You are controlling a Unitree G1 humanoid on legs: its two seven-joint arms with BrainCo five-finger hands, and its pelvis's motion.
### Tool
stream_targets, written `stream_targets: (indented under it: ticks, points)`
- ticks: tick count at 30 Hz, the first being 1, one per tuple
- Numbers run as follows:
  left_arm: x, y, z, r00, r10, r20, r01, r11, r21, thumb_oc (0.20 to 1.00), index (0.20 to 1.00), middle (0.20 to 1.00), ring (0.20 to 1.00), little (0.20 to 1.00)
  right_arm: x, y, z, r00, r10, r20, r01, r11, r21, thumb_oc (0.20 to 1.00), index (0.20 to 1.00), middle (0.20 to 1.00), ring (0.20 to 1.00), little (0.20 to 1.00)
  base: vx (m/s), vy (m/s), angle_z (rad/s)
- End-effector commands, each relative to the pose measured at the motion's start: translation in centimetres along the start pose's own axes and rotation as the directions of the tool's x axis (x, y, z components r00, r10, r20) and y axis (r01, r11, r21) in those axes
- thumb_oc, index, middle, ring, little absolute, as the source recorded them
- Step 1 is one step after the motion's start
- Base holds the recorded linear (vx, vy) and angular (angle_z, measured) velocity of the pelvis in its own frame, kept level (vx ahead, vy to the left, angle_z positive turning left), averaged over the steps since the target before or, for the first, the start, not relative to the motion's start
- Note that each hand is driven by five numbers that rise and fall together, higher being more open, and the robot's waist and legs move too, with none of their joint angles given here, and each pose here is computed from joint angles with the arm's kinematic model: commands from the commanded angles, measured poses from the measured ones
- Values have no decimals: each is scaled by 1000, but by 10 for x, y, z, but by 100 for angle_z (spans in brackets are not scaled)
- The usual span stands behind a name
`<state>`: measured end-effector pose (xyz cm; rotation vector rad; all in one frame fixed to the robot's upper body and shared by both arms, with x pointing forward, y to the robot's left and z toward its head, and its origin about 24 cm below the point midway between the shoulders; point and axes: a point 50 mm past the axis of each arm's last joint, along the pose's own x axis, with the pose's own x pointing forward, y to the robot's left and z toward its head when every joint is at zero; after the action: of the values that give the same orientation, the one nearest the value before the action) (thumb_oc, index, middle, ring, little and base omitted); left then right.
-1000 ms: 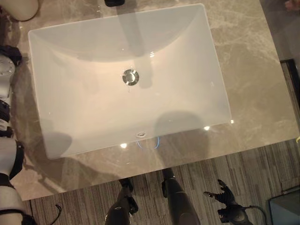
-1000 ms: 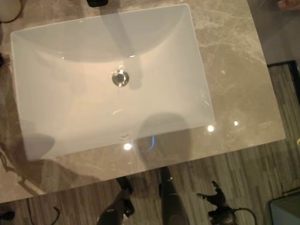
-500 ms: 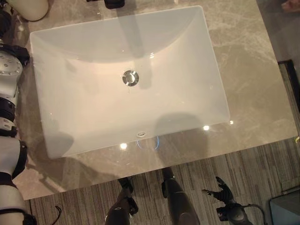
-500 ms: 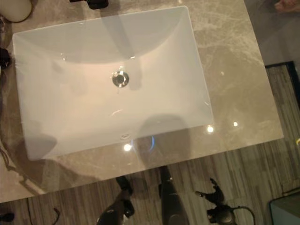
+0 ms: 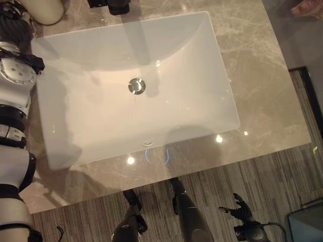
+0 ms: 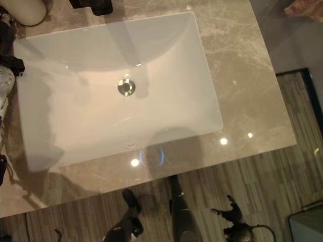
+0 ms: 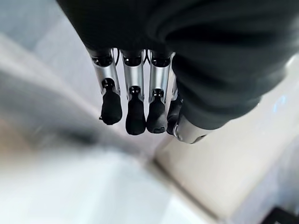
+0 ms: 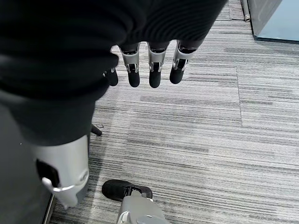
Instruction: Put brush and paste in cup on sink, flatten towel.
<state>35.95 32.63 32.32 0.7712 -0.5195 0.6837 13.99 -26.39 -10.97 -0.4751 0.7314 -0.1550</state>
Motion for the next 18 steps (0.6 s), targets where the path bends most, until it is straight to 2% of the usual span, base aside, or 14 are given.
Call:
stream_targets:
  ticks: [1, 9, 18]
  points:
    - [1, -7, 1, 1000, -25, 5, 24, 1000, 12, 200, 200, 200, 200, 200, 0, -22, -3, 999, -44, 0, 44, 999, -20, 1000, 1000, 1000, 1000, 1000, 0, -25, -3]
    - [1, -9, -1, 1000, -16, -21, 16, 1000, 2, 200, 200, 200, 200, 200, -1, -21, -3, 999, -42, 4, 42, 999, -10, 1000, 1000, 1000, 1000, 1000, -2, -18, -1]
    - [-8, 0, -34, 984, 57, -168, -47, 997, 63, 200, 200, 200, 200, 200, -3, -17, -19, 996, -46, -81, 44, 999, -29, 1000, 1000, 1000, 1000, 1000, 3, -36, -6]
